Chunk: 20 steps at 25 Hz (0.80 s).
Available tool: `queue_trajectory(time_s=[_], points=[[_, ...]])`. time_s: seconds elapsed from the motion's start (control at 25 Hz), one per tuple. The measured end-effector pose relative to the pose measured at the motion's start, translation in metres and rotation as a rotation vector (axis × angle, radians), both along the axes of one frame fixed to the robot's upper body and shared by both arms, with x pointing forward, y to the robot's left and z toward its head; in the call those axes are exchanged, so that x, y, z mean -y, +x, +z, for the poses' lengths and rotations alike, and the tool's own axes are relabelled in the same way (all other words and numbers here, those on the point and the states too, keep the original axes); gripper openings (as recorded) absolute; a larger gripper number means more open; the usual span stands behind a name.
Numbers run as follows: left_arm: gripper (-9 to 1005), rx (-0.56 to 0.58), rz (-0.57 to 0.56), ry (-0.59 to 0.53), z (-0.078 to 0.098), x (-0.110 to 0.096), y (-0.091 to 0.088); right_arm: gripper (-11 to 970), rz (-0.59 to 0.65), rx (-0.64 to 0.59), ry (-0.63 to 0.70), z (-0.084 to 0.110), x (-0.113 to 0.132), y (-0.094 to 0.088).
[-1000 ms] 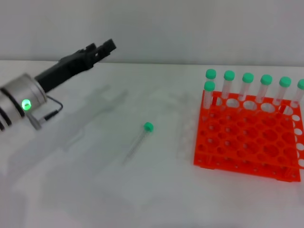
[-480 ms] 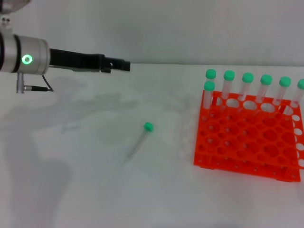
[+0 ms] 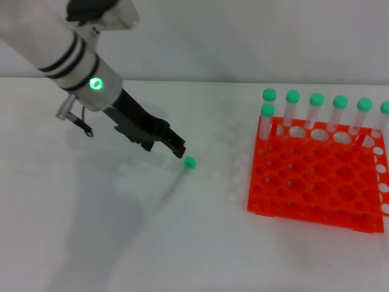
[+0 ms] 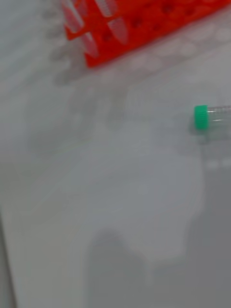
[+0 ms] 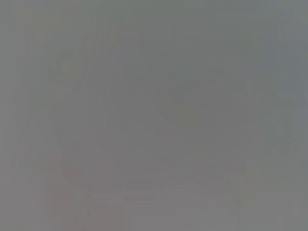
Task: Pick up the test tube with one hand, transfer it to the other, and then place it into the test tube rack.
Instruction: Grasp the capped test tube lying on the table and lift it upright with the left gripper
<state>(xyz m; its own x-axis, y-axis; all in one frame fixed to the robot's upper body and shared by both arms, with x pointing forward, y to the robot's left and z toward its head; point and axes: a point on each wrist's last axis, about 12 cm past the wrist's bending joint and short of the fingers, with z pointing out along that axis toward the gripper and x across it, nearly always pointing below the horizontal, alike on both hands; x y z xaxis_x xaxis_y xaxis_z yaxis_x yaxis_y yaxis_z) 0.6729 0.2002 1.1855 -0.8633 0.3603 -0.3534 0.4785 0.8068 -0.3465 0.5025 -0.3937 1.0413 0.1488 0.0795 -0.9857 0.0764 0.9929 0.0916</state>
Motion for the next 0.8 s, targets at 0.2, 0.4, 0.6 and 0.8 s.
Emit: queue_trajectory(time_s=[0.2, 0.4, 0.6, 0.8], points=[[773, -0.058, 0.007, 0.14, -0.019, 0.025, -0.01, 856, 0.004, -0.006, 0.006, -0.001, -0.003, 0.003], [754, -0.069, 0.002, 0.129, -0.034, 0.034, -0.015, 855, 0.005, -0.008, 0.009, 0.0, -0.003, 0.004], [700, -0.102, -0.01, 0.129, -0.045, 0.036, -0.022, 855, 0.011, -0.005, 0.014, 0.0, -0.006, 0.007], [684, -0.116, -0.006, 0.15, -0.048, 0.034, -0.024, 855, 0.014, -0.004, 0.016, 0.0, -0.007, 0.008]])
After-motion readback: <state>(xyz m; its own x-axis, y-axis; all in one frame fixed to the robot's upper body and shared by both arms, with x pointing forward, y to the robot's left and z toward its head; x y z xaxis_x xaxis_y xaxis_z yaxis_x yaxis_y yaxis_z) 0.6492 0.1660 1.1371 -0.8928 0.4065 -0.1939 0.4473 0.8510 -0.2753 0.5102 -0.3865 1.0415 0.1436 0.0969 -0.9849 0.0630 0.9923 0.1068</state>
